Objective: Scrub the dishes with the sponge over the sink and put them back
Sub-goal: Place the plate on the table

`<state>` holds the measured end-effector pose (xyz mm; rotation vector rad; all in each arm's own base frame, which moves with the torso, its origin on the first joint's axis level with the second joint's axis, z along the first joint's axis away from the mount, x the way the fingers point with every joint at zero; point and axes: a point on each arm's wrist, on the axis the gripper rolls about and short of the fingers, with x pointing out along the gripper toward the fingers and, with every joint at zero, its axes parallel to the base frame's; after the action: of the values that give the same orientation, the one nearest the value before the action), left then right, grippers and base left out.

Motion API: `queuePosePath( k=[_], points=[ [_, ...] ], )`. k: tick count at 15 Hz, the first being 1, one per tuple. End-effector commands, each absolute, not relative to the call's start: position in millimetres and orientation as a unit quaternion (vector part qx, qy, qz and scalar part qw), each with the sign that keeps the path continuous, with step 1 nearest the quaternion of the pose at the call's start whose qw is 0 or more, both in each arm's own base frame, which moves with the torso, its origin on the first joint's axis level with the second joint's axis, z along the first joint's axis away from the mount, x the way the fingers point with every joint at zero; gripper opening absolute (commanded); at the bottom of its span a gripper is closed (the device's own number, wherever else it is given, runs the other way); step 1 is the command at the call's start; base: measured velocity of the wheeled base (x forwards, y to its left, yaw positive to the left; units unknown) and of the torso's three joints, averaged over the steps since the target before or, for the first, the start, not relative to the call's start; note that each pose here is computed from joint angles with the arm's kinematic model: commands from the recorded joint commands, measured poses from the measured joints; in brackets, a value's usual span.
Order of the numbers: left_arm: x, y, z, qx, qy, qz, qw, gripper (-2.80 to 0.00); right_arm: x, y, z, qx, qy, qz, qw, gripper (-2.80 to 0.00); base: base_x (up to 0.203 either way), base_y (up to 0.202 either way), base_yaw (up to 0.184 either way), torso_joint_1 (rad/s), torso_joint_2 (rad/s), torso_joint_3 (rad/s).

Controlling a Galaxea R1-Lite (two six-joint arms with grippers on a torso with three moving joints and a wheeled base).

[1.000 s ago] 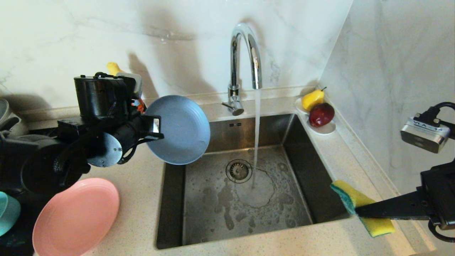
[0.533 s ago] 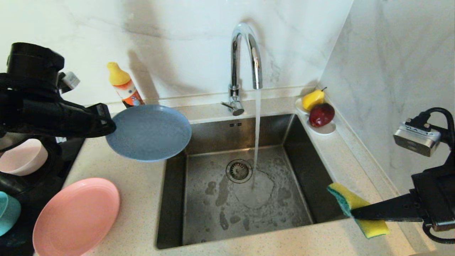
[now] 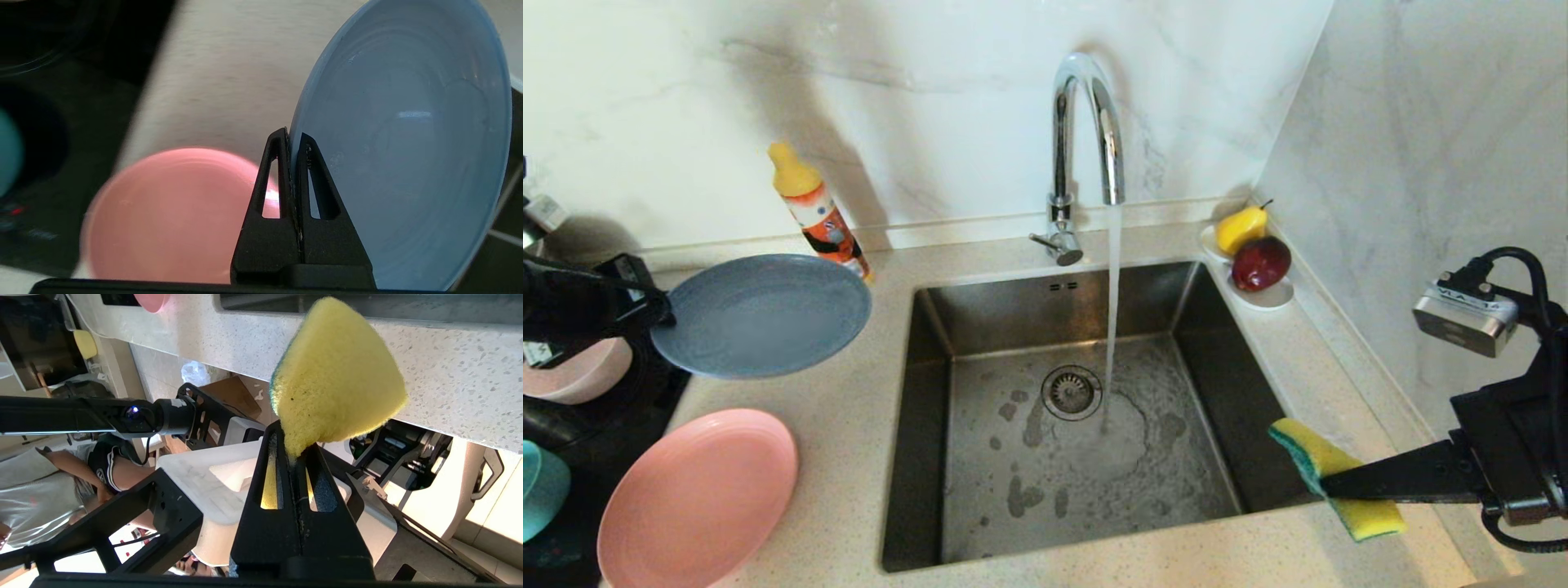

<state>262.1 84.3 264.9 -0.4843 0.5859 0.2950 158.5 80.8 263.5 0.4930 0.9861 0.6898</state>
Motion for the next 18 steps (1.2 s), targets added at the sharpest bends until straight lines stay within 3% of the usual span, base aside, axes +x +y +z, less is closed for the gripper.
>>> queuePosePath(
  k=[1, 7, 18],
  points=[
    [258.2, 106.2, 252.8, -0.249, 0.291, 0.170, 0.908, -2.80, 163.5, 83.1, 259.7, 0.231, 0.470, 0.317, 0.791, -2.80, 0.000, 0.000, 0.000, 0.000, 0.00, 0.000],
    [281.6, 160.0, 202.6, -0.268, 0.276, 0.211, 0.899, -2.80, 169.6, 87.8, 258.4, 0.230, 0.466, 0.324, 0.790, -2.80, 0.000, 0.000, 0.000, 0.000, 0.00, 0.000],
    [318.1, 182.5, 164.9, -0.322, 0.252, 0.149, 0.900, -2.80, 169.1, 86.2, 256.0, 0.231, 0.469, 0.320, 0.790, -2.80, 0.000, 0.000, 0.000, 0.000, 0.00, 0.000]
  ],
)
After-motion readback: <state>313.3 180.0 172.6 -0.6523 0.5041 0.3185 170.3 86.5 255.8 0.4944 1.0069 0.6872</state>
